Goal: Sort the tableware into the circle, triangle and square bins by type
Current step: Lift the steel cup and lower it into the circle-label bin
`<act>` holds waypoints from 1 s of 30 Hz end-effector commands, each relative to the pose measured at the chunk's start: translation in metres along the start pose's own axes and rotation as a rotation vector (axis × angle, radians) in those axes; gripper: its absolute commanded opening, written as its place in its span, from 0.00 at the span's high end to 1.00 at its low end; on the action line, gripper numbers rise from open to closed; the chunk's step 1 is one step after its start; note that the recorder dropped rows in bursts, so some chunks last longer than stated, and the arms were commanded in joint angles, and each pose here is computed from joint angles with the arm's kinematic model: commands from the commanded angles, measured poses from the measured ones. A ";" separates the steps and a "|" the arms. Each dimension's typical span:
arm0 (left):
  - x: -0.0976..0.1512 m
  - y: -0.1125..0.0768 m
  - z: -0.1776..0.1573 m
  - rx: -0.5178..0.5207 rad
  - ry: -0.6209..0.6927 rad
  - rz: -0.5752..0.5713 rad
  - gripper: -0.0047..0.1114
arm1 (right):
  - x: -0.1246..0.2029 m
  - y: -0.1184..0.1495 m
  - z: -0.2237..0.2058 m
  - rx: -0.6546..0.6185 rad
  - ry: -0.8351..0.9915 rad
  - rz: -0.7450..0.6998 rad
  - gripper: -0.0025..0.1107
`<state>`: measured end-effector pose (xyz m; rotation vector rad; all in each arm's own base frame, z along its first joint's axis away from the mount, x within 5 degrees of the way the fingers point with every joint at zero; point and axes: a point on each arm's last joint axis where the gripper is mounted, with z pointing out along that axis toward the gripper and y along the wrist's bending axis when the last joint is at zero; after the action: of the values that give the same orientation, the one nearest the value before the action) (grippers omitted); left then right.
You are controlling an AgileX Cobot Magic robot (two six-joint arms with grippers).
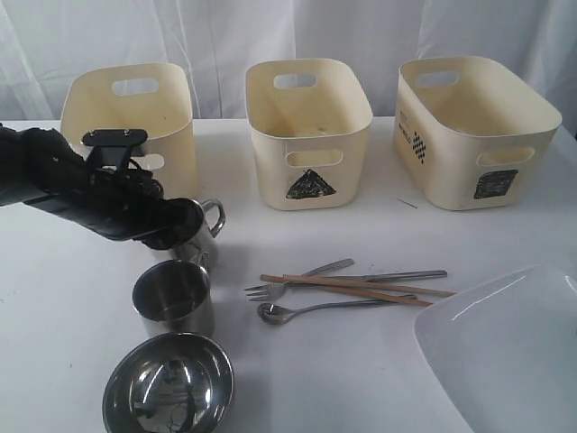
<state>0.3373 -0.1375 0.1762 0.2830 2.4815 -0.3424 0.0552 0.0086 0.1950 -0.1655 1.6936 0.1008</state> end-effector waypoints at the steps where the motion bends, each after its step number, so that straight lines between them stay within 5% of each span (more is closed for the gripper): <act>1: -0.019 -0.004 -0.014 0.013 -0.076 -0.008 0.96 | 0.002 -0.001 0.000 0.013 0.002 0.002 0.98; 13: -0.049 -0.022 -0.091 0.061 -0.257 0.070 0.96 | 0.002 -0.001 0.000 0.013 0.002 0.002 0.98; 20: -0.066 -0.027 -0.148 0.048 -0.420 0.213 0.96 | 0.002 -0.001 0.000 0.013 0.002 0.002 0.98; 25: -0.092 -0.008 -0.162 -0.006 -0.481 0.200 0.96 | 0.002 -0.001 0.000 0.013 0.002 0.002 0.98; 30: -0.124 0.032 -0.148 -0.114 -0.538 0.149 0.96 | 0.002 -0.001 0.000 0.013 0.002 0.002 0.98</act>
<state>0.3414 -0.0914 0.3602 0.3377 1.9524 -0.2276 0.0552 0.0086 0.1950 -0.1655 1.6936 0.1008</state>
